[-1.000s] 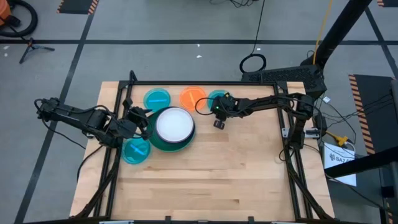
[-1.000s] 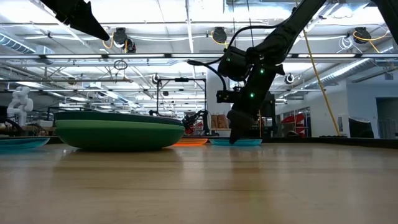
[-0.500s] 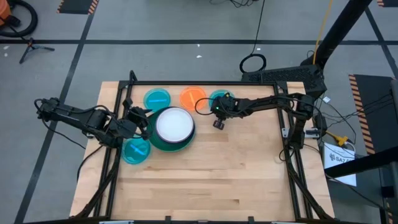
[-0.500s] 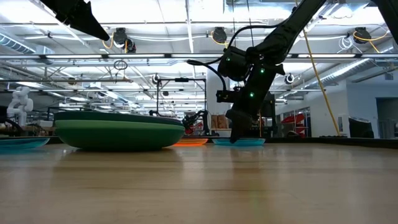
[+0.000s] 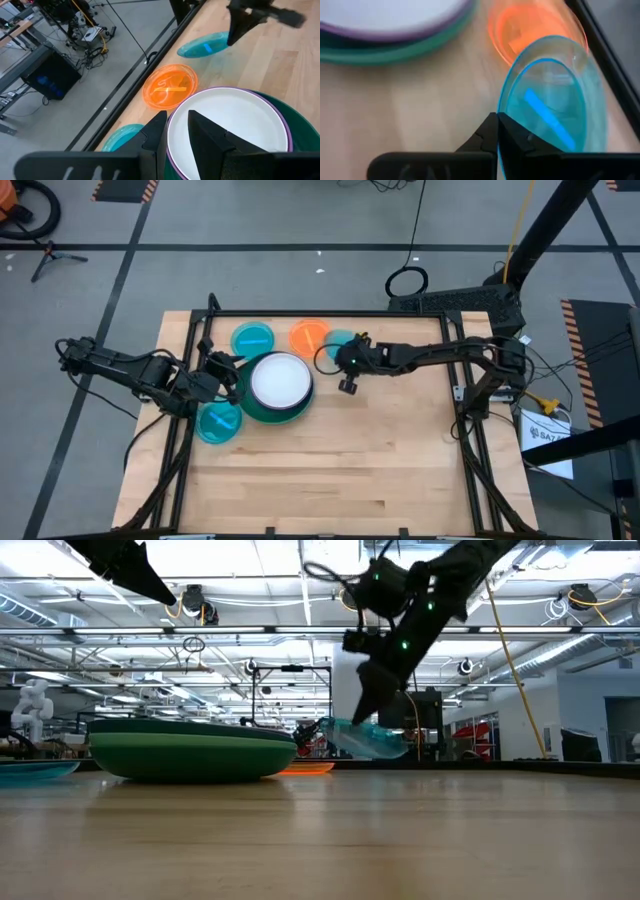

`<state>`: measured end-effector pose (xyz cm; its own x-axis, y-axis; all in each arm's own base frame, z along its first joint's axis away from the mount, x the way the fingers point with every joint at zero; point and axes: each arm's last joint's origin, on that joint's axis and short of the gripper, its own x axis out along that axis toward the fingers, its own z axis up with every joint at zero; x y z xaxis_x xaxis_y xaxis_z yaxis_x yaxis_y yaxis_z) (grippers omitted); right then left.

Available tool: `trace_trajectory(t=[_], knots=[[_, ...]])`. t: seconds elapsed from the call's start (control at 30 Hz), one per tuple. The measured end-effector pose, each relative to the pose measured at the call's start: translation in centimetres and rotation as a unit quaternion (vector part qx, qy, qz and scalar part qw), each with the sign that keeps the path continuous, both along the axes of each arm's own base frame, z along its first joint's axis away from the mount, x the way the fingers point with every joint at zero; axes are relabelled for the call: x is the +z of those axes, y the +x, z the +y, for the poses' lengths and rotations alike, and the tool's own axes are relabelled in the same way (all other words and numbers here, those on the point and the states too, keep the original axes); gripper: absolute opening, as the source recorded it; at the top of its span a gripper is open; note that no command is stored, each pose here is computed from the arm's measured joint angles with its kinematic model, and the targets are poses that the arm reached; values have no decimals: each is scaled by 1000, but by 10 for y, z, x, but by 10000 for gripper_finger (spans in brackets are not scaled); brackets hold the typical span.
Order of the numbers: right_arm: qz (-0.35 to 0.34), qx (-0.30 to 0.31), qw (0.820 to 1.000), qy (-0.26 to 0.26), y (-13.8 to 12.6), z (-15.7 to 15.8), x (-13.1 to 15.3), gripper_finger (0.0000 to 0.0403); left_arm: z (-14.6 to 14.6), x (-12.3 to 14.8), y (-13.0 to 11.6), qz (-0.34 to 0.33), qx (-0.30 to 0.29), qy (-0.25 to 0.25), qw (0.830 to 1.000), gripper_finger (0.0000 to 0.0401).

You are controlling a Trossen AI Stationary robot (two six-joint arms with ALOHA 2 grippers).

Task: Stack plastic plates
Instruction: Stack the top right blue plate on top of the white plate

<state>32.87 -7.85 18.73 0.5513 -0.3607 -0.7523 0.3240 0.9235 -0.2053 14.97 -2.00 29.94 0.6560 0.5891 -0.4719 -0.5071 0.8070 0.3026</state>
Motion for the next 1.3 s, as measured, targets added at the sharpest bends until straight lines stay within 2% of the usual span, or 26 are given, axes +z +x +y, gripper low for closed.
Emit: trace_trajectory(t=[0.4, 0.5, 0.67, 0.87, 1.07, 1.3], knots=[[-78, 123, 988, -45, 46, 58, 51, 0, 0, 1, 0, -2, 4, 6, 1000, 85], [-88, 149, 983, -56, 62, 70, 53, 0, 0, 1, 1, -3, 2, 9, 1000, 85], [-77, 201, 973, -85, 91, 87, 45, 0, 0, 3, 2, -6, -5, 16, 1000, 85], [-66, 230, 966, -102, 117, 96, 37, 0, 0, 3, 2, -6, -6, 17, 1000, 85], [-48, 236, 965, -103, 131, 97, 23, 0, 0, 3, 2, -6, -6, 17, 1000, 85], [-30, 239, 965, -101, 133, 97, 12, 0, -1, 3, 2, -6, -6, 16, 1000, 85]])
